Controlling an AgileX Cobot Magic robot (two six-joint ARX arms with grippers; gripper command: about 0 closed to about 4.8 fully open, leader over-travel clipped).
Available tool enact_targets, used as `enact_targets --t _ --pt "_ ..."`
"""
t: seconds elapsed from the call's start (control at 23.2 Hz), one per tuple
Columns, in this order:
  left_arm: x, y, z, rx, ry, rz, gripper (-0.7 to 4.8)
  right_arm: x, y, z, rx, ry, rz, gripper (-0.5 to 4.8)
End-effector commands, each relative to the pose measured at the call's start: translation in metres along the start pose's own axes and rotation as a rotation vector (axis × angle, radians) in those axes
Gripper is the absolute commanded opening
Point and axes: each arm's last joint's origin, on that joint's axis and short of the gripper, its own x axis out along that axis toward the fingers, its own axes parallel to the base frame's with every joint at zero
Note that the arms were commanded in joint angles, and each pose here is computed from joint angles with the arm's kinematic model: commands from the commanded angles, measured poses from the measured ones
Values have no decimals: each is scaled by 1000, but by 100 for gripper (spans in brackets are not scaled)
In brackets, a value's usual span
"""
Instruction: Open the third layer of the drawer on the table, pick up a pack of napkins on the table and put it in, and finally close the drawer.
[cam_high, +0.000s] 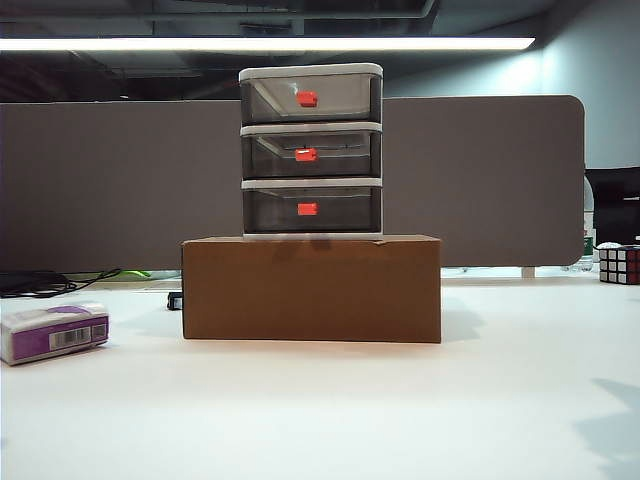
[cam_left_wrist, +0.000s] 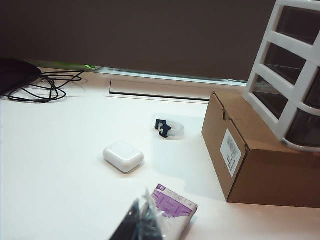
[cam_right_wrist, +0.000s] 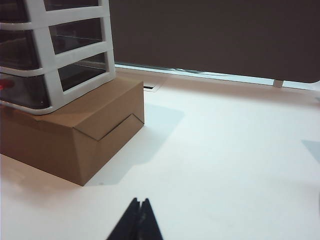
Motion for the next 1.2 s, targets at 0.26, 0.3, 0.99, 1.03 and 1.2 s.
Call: enact_targets --t 0.26,0.3,0.99,1.03,1.2 --pt "0 0 3 0 -13 -3 -3 0 0 -1 -1 -6 2 -6" --pt "0 0 3 0 -13 -3 -3 0 0 -1 -1 -6 2 -6" --pt "-7 -40 5 -408 107 -579 -2 -2 17 10 231 -64 457 -6" --pt "-7 -41 6 -462 90 -512 -2 -2 17 10 311 -52 459 -6" --pt "-8 -46 3 -353 87 -522 -2 -3 17 12 361 -42 465 -6"
